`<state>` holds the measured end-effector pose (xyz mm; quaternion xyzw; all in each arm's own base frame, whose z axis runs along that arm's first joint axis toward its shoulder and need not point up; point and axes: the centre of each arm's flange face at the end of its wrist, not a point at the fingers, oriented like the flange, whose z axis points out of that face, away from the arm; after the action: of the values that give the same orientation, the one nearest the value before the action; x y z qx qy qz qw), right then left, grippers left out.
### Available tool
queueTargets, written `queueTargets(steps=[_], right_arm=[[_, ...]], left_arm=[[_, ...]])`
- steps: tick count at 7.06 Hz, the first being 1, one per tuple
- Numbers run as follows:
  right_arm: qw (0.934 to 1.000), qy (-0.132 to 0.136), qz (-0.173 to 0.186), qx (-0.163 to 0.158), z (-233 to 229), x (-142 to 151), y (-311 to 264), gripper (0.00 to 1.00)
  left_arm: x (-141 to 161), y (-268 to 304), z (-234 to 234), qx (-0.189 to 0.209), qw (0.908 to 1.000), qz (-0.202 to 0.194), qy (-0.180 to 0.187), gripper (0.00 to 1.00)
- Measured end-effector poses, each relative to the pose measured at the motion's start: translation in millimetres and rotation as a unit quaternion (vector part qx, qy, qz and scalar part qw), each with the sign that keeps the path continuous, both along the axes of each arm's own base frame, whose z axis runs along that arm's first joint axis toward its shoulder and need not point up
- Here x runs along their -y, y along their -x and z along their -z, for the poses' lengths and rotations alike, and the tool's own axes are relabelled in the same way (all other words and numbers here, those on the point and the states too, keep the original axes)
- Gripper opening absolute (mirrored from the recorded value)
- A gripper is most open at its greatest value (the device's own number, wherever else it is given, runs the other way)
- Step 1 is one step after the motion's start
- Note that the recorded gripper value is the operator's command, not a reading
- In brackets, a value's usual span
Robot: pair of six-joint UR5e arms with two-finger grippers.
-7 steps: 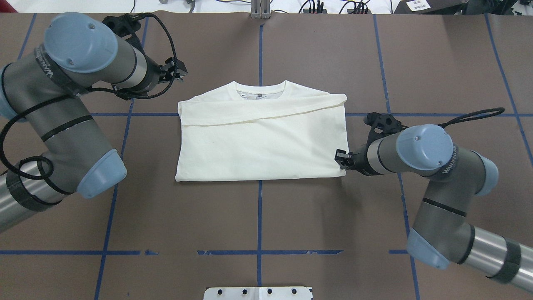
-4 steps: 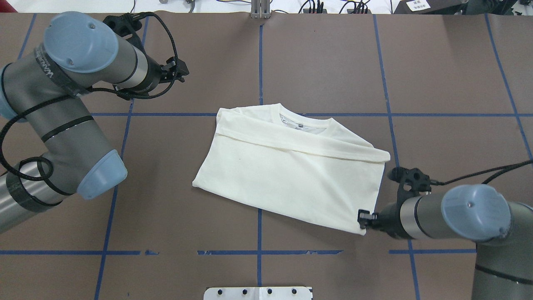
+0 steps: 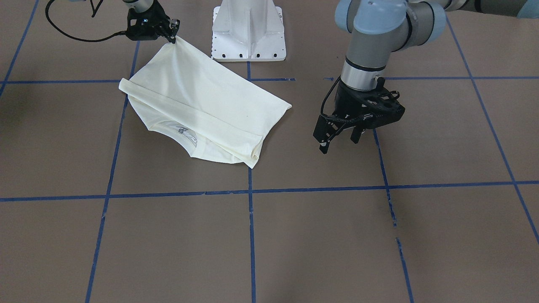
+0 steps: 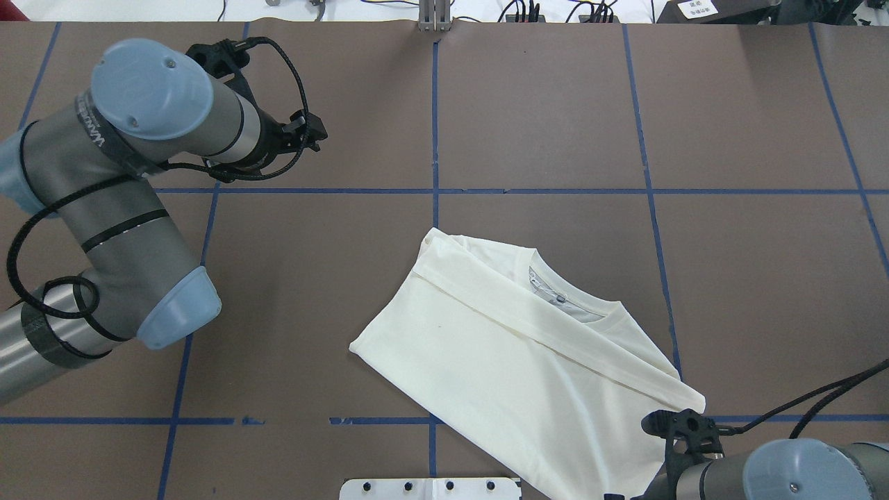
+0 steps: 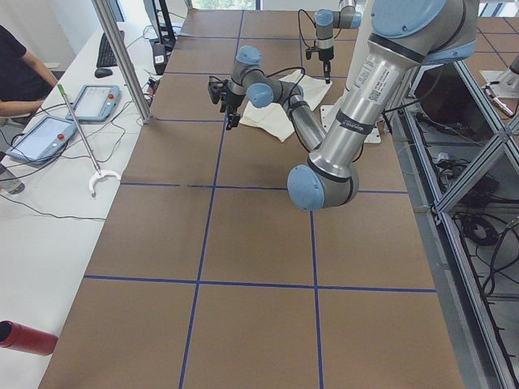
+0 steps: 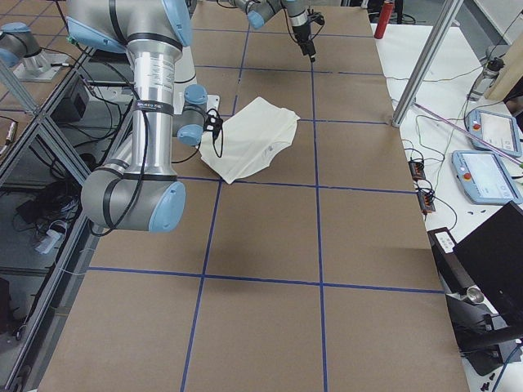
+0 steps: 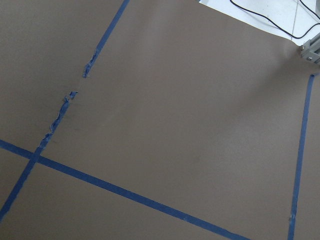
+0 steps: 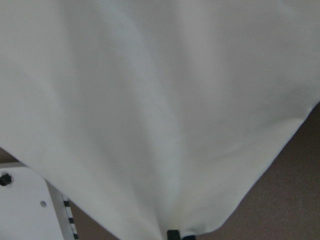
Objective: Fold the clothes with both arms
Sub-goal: 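Drag the folded shirt toward the robot with the right gripper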
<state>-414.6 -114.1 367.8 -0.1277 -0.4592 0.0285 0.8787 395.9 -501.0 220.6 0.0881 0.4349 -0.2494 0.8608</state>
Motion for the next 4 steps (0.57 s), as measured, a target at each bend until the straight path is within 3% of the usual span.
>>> queueTargets(steps=[2, 4], right_arm=[[0.9993, -0.009, -0.031, 0.021, 19, 11, -11, 1.0], [0.9904, -0.017, -0.123, 0.061, 55, 72, -48, 1.0]], left_arm=[[-28, -24, 6, -0.016, 0.9997, -0.014, 0.013, 0.96], [-92, -79, 10, -0.046, 0.996, -0.03, 0.071, 0.89]])
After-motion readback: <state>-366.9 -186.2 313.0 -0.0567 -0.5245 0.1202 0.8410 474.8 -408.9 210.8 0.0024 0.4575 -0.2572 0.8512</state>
